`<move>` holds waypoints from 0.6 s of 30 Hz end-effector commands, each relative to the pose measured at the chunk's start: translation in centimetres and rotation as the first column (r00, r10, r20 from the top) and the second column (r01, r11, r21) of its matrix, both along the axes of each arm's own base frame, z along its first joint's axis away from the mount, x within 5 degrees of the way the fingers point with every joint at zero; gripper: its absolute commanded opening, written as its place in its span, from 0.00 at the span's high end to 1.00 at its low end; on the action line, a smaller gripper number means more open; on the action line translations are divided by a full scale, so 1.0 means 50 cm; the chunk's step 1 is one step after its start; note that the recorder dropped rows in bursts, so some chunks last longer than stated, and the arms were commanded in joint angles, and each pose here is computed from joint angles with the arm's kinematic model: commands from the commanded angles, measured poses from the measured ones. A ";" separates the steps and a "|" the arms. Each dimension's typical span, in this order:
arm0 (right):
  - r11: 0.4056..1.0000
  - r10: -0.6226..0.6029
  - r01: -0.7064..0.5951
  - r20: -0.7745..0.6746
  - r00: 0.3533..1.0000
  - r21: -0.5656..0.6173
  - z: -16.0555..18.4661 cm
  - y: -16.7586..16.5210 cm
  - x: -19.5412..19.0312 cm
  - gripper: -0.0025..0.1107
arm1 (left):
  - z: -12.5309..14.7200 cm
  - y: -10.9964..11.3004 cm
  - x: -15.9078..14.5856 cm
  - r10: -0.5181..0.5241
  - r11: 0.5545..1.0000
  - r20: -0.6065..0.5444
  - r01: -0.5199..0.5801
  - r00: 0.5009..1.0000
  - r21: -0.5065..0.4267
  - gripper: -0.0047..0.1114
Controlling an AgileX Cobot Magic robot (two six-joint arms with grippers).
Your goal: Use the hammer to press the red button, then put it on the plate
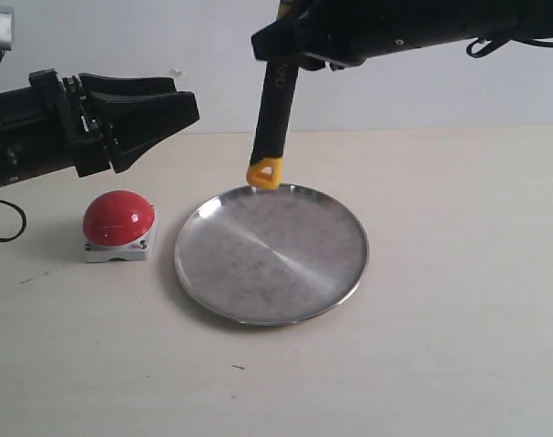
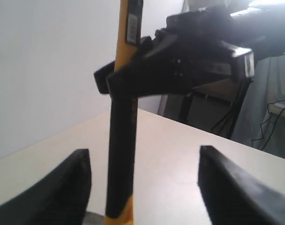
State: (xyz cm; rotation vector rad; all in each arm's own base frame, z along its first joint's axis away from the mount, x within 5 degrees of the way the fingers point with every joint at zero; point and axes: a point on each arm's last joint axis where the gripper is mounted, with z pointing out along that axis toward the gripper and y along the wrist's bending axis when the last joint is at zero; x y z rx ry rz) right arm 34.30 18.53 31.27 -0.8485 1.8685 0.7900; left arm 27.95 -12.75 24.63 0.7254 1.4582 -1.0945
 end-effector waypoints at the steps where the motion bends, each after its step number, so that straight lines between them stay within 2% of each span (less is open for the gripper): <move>1: 0.966 0.198 -0.210 -0.091 0.976 -0.151 -0.018 0.024 -0.049 0.98 | 0.004 0.010 -0.003 -0.014 1.000 -0.009 0.014 1.000 -0.008 0.56; 4: 0.924 0.216 -0.258 -0.171 0.961 -0.281 -0.036 0.029 -0.067 0.98 | 0.002 0.011 -0.004 -0.021 1.000 -0.015 0.021 1.000 -0.001 0.65; 6: 0.907 0.218 -0.274 -0.199 0.955 -0.321 -0.038 0.036 -0.076 0.98 | 0.002 0.013 -0.003 -0.020 1.000 -0.014 0.020 1.000 0.002 0.72; 9: 0.889 0.255 -0.329 -0.254 0.933 -0.317 -0.026 0.042 -0.089 0.98 | 0.000 0.013 -0.004 -0.027 1.000 -0.027 0.027 0.999 0.005 0.82; 12: 0.923 0.202 -0.273 -0.264 0.943 -0.272 -0.003 0.046 -0.083 0.98 | -0.004 0.011 -0.009 -0.056 0.998 -0.026 0.057 0.998 0.034 0.87; 14: 0.953 0.134 -0.191 -0.237 0.962 -0.237 0.016 0.049 -0.069 0.98 | -0.008 0.010 -0.013 -0.079 0.995 -0.030 0.081 0.996 0.056 0.85; 16: 0.977 0.110 -0.142 -0.191 0.975 -0.159 0.033 0.057 -0.059 0.98 | -0.011 0.009 -0.016 -0.092 0.994 -0.052 0.095 0.994 0.060 0.72; 17: 0.987 0.093 -0.110 -0.144 0.985 -0.118 0.045 0.059 -0.053 0.98 | -0.013 0.008 -0.018 -0.105 0.992 -0.073 0.110 0.992 0.064 0.56; 18: 0.989 0.075 -0.089 -0.121 0.990 -0.116 0.049 0.059 -0.048 0.98 | -0.014 0.008 -0.019 -0.110 0.991 -0.075 0.115 0.991 0.069 0.48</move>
